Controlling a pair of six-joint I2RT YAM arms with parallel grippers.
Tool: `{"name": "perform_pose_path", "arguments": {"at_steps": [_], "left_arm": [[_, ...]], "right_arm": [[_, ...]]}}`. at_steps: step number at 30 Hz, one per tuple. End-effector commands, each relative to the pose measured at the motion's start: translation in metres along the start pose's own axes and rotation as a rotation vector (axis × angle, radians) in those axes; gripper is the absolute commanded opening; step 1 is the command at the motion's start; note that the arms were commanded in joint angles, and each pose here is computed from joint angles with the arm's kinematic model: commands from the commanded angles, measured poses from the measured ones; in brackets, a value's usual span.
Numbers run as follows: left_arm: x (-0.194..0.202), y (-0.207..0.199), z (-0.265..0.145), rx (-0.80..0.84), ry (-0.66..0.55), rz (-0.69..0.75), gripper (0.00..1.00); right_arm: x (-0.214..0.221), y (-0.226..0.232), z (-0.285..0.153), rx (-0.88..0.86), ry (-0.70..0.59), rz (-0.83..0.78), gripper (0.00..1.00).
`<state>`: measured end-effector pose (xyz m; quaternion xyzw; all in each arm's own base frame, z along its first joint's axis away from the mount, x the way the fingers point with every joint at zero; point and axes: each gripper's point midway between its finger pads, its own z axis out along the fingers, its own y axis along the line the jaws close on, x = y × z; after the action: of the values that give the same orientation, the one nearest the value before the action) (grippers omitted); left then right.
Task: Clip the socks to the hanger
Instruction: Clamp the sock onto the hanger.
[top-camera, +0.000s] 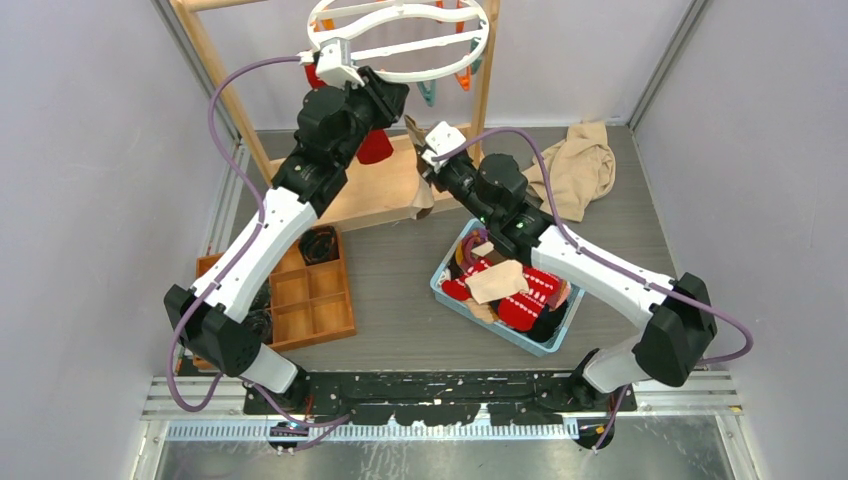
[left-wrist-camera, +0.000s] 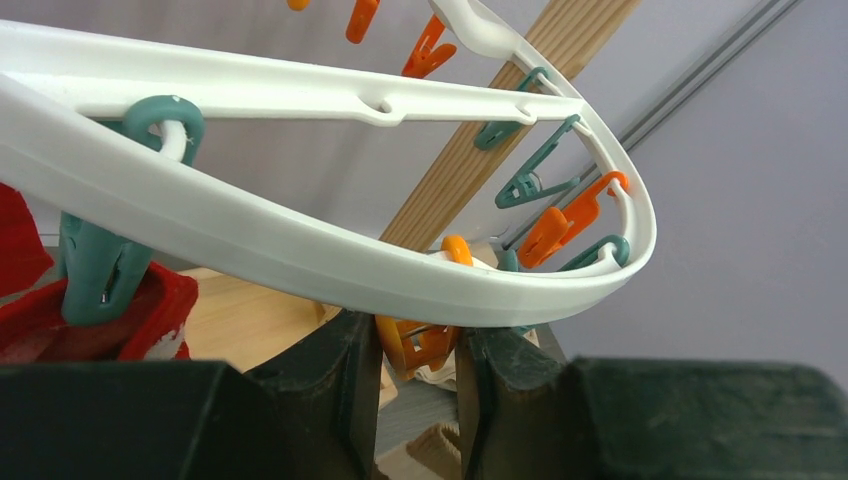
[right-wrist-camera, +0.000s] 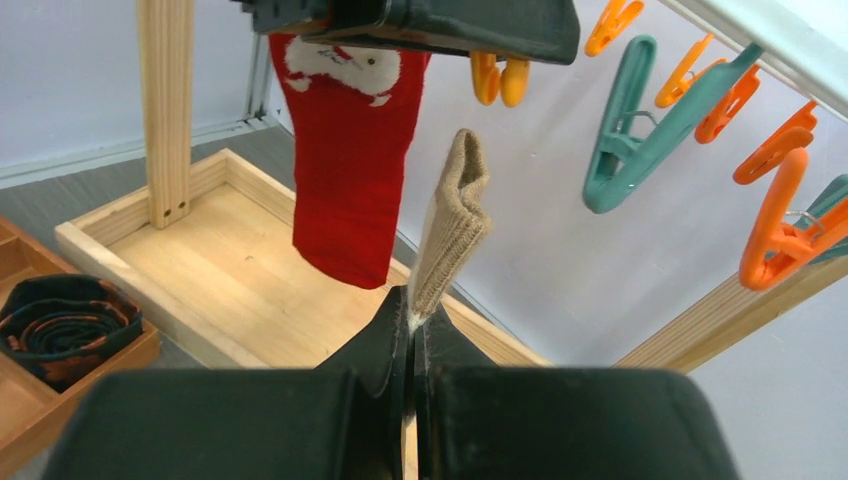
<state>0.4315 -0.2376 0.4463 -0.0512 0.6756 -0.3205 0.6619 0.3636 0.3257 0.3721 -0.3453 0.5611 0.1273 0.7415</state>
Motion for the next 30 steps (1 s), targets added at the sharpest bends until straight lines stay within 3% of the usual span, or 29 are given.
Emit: {"name": "perform_pose_path", "arguments": {"at_steps": [1,30], "left_arm": [[-0.036,-0.014,-0.005,0.021,-0.089,-0.025,0.08],[-0.028,-0.014,-0.002,0.019,-0.058,-0.051,0.08]], "right_arm": [[-0.028,-0.023,0.01,0.067,-0.058,-0.006,0.01],[-0.036,-0.031,0.041,0.082,-0.07,-0.031,0.01]]}}
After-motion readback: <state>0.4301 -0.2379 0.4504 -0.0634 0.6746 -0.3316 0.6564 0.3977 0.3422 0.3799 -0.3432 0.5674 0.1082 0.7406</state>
